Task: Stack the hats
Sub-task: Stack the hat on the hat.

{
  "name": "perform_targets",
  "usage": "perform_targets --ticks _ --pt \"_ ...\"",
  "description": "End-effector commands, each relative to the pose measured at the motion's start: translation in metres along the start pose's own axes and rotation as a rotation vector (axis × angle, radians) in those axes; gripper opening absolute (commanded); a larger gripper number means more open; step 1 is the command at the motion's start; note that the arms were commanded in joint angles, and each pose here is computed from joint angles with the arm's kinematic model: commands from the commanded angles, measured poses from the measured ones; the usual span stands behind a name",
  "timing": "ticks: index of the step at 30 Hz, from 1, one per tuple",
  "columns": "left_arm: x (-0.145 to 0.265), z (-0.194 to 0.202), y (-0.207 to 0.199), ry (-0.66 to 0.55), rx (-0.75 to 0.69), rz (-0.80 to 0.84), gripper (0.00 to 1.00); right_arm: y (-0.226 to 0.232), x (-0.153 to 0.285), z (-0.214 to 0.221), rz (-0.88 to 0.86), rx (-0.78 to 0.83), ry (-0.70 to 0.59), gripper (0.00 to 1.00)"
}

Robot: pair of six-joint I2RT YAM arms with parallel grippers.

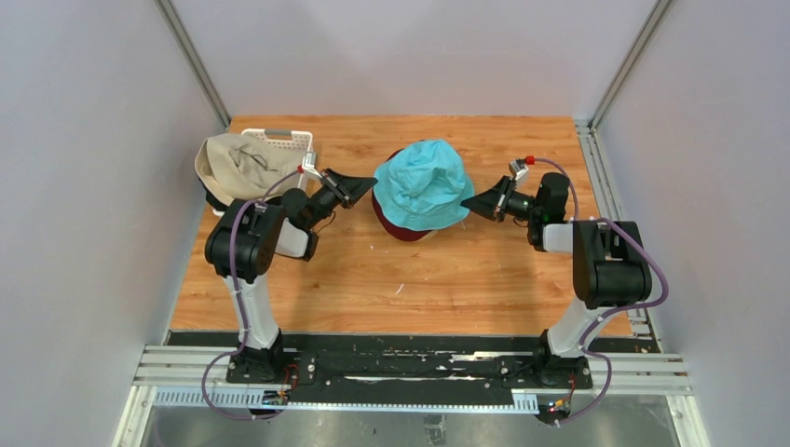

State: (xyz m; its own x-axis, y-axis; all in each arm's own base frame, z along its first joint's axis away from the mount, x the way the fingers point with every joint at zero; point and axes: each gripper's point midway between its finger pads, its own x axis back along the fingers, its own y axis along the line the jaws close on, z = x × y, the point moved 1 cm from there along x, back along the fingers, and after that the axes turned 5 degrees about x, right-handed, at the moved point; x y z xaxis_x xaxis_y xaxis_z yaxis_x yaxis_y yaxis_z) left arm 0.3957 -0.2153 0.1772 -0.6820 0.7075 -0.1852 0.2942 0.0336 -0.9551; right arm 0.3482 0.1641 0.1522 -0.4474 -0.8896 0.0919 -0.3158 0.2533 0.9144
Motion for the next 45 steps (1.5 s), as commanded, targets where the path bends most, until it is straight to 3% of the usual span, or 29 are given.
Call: perform_targets --ticks 1,21,45 --pt "-0.004 0.0 -0.005 0.005 -0.025 0.043 0.0 -0.001 0.002 -0.004 -0.01 0.012 -0.007 0.01" --pt "0.008 -0.002 0.052 -0.017 0.06 -0.08 0.0 -0.04 -0.004 -0.004 0.108 -0.043 -0.009 0.01" --pt "0.018 -0.013 0.08 -0.054 0.11 -0.14 0.0 -0.058 -0.013 -0.006 0.131 -0.073 -0.003 0.01"
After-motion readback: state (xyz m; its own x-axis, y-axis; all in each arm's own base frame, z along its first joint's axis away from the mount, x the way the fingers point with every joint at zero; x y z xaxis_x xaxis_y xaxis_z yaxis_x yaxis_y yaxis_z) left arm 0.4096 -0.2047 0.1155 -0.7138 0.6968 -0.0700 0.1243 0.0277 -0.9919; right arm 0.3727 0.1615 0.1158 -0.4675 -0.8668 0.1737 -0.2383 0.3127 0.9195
